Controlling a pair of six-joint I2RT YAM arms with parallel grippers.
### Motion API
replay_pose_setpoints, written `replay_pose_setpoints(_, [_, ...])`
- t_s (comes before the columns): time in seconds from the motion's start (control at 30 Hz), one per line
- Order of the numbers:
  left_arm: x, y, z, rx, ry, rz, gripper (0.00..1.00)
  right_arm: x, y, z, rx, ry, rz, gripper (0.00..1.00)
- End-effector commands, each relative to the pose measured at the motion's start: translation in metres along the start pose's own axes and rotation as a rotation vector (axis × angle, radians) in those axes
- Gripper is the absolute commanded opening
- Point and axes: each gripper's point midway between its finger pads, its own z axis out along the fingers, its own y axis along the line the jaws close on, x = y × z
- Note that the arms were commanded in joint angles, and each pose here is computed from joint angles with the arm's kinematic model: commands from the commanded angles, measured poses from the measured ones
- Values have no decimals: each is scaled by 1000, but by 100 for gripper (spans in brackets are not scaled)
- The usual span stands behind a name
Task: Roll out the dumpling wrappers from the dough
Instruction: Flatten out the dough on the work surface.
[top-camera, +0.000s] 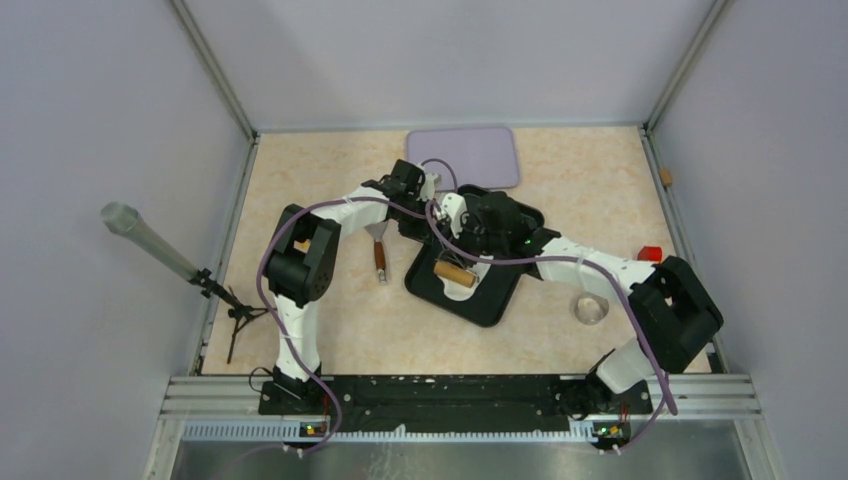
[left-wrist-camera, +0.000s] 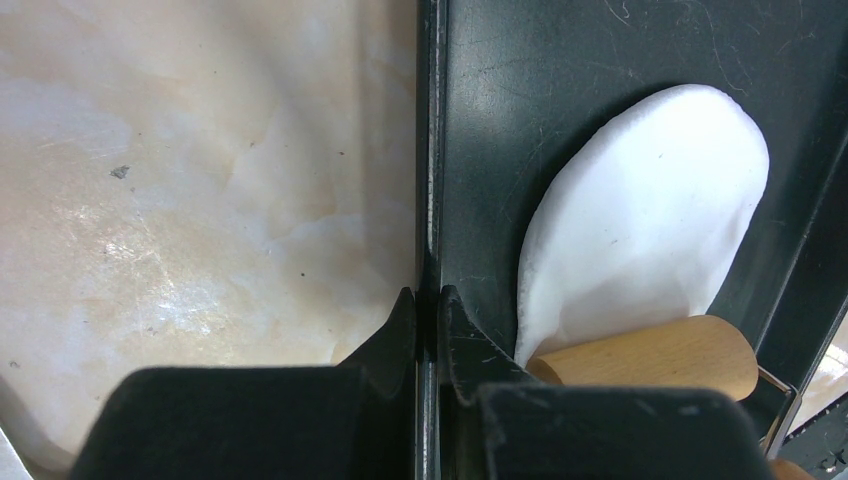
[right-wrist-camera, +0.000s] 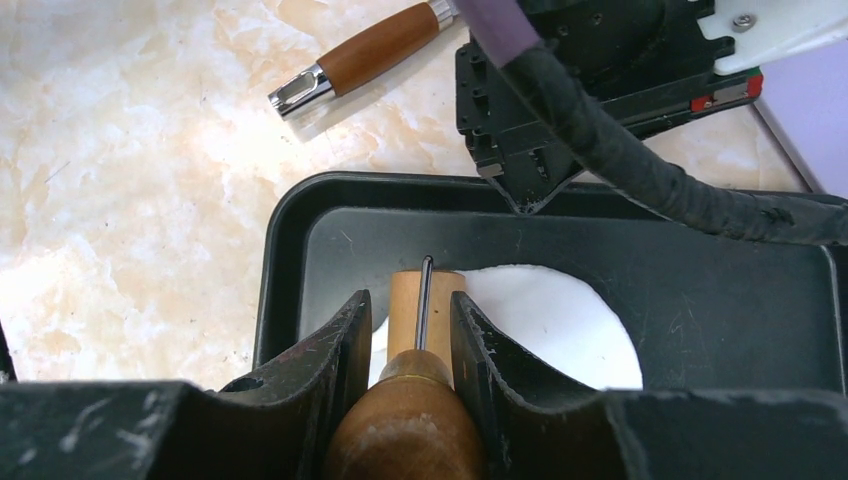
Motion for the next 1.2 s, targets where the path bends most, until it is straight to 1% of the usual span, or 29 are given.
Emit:
replay_pose_setpoints(0.0, [6, 50, 7, -199, 15, -22, 0, 118, 59, -11, -189, 383, 108, 0])
replay_pose_setpoints(0.33, [3, 49, 5, -200, 10, -20, 0, 116, 81, -16, -287, 369, 27, 0])
replay_pose_setpoints(0.57, [2, 49, 4, -199, 6, -19, 0, 101, 95, -23, -360, 282, -36, 0])
replay_pose_setpoints(0.63, [1, 49, 3, -195, 4, -18, 0, 81, 90, -23, -330, 223, -52, 0])
replay_pose_setpoints(0.8, [-2, 45, 1, -173, -3, -5, 0, -23, 57, -41, -194, -10, -106, 0])
replay_pose_setpoints(0.9, [-5, 44, -1, -168, -11, 4, 0, -62, 37, -56, -135, -94, -95, 0])
replay_pose_setpoints(1.03, [-6, 41, -3, -152, -15, 13, 0, -77, 0, -69, -3, -127, -106, 0])
replay_pose_setpoints(1.1, [-7, 39, -3, -142, -17, 17, 0, -77, -13, -72, 47, -138, -121, 0])
replay_pose_setpoints(1.17, [-5, 38, -2, -135, -12, 19, 0, -71, -17, -70, 60, -136, -135, 0])
